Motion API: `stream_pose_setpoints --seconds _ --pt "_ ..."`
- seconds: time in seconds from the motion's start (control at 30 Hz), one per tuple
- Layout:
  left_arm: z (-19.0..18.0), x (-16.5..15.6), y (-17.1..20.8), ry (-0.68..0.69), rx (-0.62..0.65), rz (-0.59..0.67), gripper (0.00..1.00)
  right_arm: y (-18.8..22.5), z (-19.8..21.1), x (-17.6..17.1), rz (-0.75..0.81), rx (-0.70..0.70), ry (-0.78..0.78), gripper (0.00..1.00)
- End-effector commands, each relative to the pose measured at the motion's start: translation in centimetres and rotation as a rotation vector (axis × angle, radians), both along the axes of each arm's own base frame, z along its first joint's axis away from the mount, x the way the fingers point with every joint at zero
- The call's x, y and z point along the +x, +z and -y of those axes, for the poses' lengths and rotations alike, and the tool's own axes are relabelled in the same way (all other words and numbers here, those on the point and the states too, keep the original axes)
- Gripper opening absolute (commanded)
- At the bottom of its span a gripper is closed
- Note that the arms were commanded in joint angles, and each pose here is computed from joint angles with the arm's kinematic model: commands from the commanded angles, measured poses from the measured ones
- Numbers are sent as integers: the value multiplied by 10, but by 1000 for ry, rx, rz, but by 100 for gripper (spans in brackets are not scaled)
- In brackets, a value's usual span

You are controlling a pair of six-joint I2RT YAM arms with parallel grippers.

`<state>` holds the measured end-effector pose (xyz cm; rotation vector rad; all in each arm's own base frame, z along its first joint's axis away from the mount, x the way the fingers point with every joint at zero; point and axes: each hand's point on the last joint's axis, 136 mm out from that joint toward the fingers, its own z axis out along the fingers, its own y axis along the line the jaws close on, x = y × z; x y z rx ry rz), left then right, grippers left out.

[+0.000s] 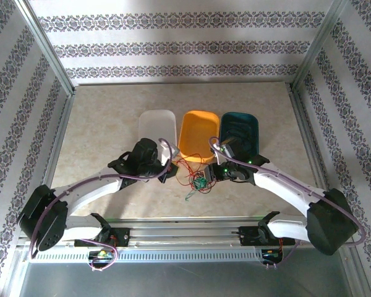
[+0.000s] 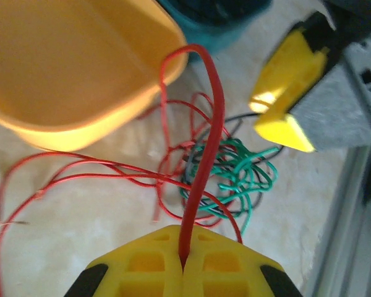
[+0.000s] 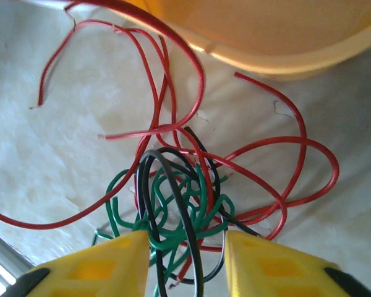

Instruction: Untangle the cables

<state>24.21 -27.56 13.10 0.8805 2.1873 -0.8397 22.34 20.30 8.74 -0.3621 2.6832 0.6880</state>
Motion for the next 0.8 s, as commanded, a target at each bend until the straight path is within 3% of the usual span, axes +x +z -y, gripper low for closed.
stream_pose_setpoints --seconds 0.0,0.13,0.27,0.57,0.7,0.77 --pt "10 -23 -22 -134 112 -29 5 -4 -7 -4 -21 22 31 21" --pt "26 -26 -38 -197 166 -27 39 5 -16 -3 -19 75 53 6" --pt "42 -21 -45 -230 154 -28 53 21 -26 -5 -11 162 71 3" --pt "69 -9 -57 -280 110 -38 56 42 -19 9 -29 332 -23 2" --pt "77 -8 -66 -302 100 -68 51 43 -13 17 -52 374 -79 3" --pt "79 -6 -71 -300 101 -74 41 45 -12 21 -59 404 -101 2"
